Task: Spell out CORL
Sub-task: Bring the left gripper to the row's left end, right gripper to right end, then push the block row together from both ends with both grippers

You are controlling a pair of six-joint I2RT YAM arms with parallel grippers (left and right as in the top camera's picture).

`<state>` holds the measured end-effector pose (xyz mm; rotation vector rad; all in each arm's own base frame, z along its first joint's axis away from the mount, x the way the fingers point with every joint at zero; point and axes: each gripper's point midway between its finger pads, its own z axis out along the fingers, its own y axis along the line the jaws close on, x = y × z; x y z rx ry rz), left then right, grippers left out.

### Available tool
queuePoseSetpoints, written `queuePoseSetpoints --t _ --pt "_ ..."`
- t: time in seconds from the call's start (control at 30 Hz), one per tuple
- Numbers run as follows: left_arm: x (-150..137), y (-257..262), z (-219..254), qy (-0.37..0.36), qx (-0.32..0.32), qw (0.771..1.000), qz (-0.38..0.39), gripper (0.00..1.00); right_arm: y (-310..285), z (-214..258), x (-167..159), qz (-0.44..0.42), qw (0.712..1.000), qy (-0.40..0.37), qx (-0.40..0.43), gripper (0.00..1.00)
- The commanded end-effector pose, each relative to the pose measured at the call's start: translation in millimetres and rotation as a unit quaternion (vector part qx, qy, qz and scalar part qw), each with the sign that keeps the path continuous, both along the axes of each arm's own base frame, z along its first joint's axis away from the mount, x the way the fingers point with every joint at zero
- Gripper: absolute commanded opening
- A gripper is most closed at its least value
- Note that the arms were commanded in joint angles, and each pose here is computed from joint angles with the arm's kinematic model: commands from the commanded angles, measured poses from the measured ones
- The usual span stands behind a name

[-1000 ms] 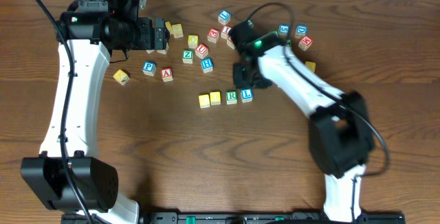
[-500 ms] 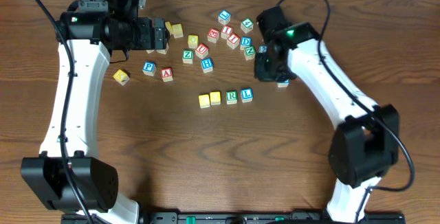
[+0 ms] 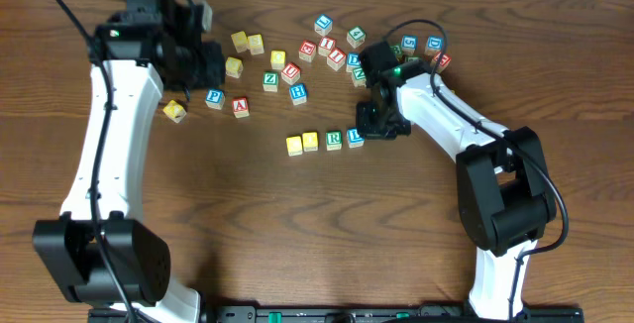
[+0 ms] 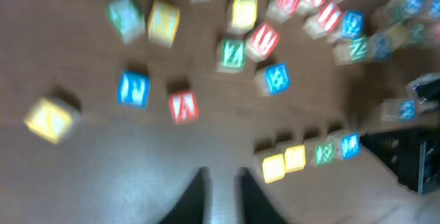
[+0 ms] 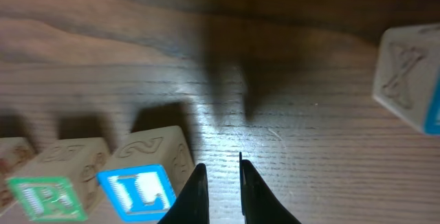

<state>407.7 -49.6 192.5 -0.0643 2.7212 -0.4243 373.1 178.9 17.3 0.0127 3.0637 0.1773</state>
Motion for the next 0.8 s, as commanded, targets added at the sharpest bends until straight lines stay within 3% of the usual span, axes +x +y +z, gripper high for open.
queuePoseSetpoints --t 0.0,0.2,0.4,0.77 --pt "-25 -3 -44 0.077 -0.009 0.997 0.031 0.08 0 -10 -10 -0.012 1.000 0.015 0.000 0.10" --pt "-50 -5 -100 0.128 0.013 0.990 0.059 0.08 1 -13 -9 -0.014 1.000 0.012 0.002 0.09" --pt "-61 -35 -141 0.121 -0.003 0.992 0.040 0.07 1 -13 -7 -0.014 1.000 0.008 0.004 0.10" --pt "-64 -69 -167 0.098 -0.039 0.993 0.051 0.08 2 -13 -6 -0.014 1.000 0.006 0.005 0.11"
